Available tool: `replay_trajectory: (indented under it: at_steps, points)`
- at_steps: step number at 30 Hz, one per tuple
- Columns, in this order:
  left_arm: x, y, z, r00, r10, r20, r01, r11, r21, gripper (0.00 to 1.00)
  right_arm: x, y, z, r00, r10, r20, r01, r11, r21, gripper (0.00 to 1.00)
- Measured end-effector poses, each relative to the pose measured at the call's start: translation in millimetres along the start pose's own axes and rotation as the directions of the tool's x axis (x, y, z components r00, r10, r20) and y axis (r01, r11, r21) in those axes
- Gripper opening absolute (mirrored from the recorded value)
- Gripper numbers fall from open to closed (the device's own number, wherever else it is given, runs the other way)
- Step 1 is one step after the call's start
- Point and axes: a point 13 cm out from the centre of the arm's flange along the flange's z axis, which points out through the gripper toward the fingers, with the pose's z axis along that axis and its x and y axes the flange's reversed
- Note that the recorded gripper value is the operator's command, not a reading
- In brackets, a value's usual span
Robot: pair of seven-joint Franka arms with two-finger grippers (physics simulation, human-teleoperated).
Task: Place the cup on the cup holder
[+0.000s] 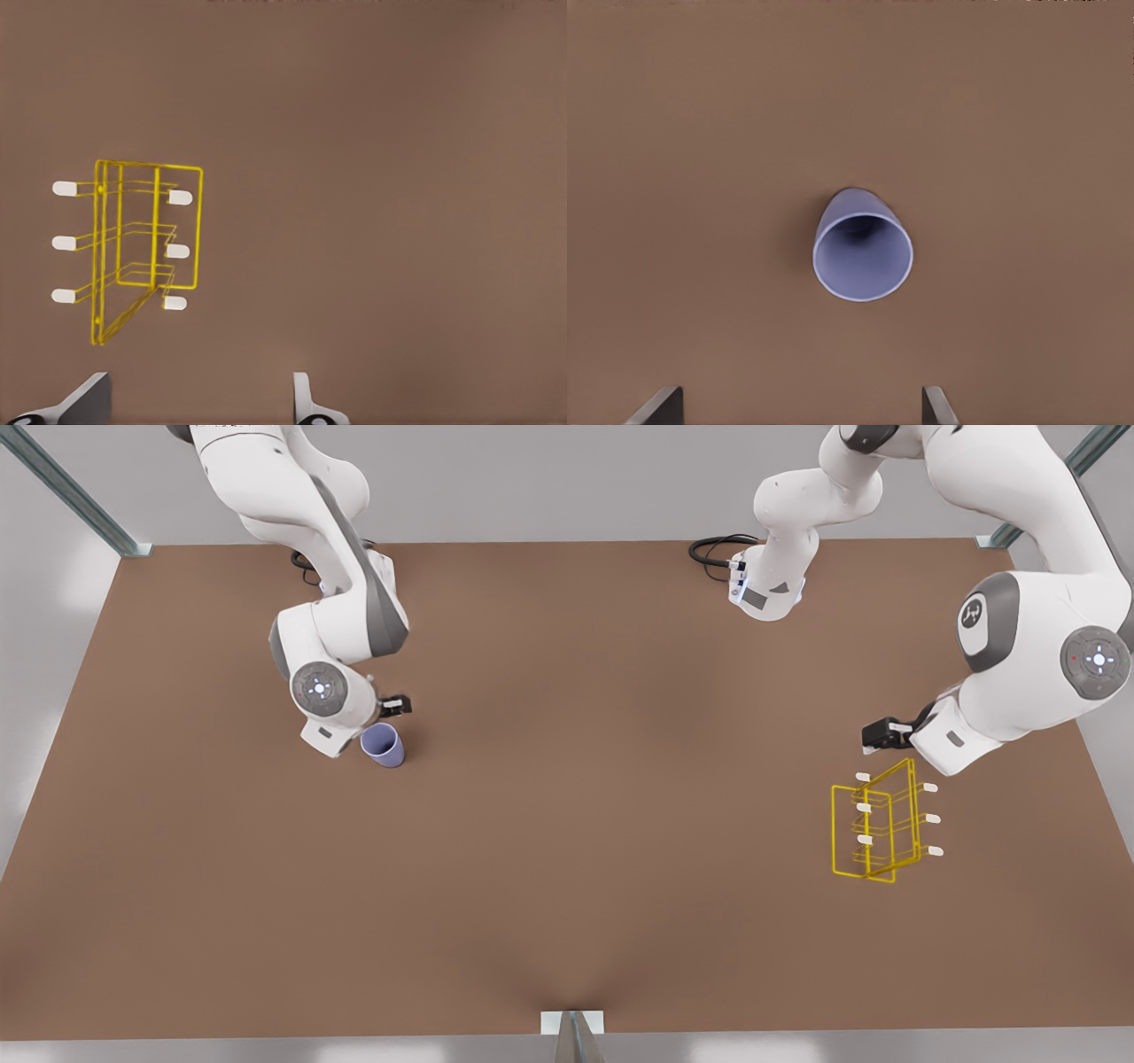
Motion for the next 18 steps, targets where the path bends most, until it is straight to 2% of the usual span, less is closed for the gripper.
replay_trajectory:
  at_steps: [4, 10, 18]
  points:
    - [-1, -2, 2, 1.000, 0.003, -0.003, -0.003, 1.000, 0.003, 1.00, 1, 13, 58, 0.999, 0.015, 0.043, -0.015, 1.000, 0.002, 1.00]
    - [-2, 0, 3, 1.000, 0.000, -0.002, 0.000, 1.000, 0.004, 1.00, -34, 17, 75, 0.976, 0.043, 0.216, -0.042, 0.999, -0.012, 1.00]
    - [-2, -1, 3, 1.000, 0.004, -0.001, -0.004, 1.000, 0.004, 1.00, -51, -9, 95, 0.956, 0.145, 0.253, -0.137, 0.989, -0.048, 1.00]
